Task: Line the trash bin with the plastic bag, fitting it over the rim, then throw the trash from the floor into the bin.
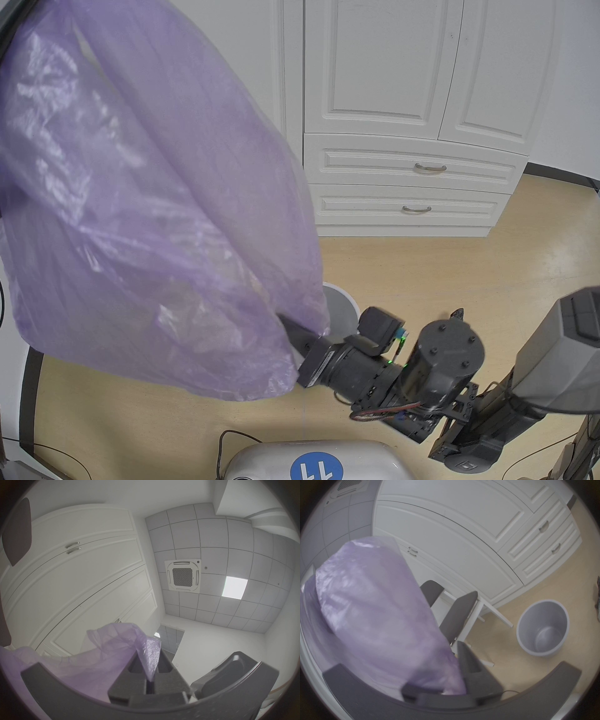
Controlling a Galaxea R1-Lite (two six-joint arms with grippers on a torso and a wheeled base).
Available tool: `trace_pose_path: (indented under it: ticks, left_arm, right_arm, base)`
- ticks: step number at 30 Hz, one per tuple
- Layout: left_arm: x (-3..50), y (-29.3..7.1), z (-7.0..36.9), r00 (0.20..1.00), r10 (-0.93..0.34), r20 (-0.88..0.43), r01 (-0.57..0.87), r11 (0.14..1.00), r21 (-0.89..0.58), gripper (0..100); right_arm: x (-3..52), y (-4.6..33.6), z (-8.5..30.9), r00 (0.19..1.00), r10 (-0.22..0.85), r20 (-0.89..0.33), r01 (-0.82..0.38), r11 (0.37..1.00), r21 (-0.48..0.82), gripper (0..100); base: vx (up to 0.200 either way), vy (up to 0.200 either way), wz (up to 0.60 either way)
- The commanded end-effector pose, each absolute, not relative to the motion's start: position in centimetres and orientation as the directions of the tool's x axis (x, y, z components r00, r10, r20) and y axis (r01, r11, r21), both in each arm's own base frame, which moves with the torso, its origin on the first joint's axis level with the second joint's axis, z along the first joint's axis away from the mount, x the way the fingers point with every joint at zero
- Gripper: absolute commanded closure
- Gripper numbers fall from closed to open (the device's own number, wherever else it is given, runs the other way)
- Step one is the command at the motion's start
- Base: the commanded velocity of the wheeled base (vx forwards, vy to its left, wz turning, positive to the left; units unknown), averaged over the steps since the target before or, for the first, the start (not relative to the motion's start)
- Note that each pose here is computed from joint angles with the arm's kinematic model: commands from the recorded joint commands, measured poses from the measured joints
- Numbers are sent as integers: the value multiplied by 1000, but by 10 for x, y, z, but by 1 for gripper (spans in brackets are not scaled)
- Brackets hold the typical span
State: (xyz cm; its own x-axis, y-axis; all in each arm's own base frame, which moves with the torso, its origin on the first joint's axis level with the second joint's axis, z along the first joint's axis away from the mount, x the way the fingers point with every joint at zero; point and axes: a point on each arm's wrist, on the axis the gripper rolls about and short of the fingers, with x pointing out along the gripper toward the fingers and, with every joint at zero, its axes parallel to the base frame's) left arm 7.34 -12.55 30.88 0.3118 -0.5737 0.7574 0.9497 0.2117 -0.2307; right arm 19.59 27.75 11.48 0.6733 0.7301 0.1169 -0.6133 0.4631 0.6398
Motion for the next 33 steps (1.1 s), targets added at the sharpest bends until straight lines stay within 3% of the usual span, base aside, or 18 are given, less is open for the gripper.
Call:
trace_pose_path:
  ticks: [1,4,7,11,18,19,21,27,30,33]
  left_arm:
    - [79,-129,298,343,-600,723,939,232,-253,100]
    - [93,-131,288,387,-617,686,921,290,-260,100]
    - [107,-132,276,417,-652,633,907,336,-252,100]
    - [141,-133,248,531,-728,433,847,452,-280,100]
    - [168,-129,224,665,-727,171,734,594,-329,100]
    - [183,-127,212,709,-703,48,677,660,-326,100]
    - [194,-126,204,729,-684,-23,643,696,-319,100]
    - [223,-123,175,771,-618,-152,570,777,-266,100]
    - [244,-125,148,795,-556,-243,529,831,-169,100]
    - [258,-134,131,814,-521,-257,497,854,-156,100]
  right_arm:
    - [213,231,146,728,660,184,-648,576,499,100]
    - [222,203,165,788,606,111,-595,702,391,100]
    - [218,187,188,809,586,46,-555,735,390,100]
    - [213,156,223,851,521,-66,-454,793,406,100]
    - [220,129,238,893,442,-81,-375,831,411,100]
    - [222,127,237,897,433,-87,-365,839,404,100]
    - [222,127,235,897,430,-105,-359,844,398,100]
    - [222,127,224,884,421,-205,-338,876,344,100]
    - [221,129,212,870,423,-254,-347,890,296,100]
    - [220,139,196,840,443,-313,-369,890,269,100]
  base:
    - [0,0,0]
    - [0,0,0]
    - [0,0,0]
    - [0,0,0]
    - [0,0,0]
    - [0,0,0]
    - [0,0,0]
    - [0,0,0]
    - [0,0,0]
    - [0,0,0]
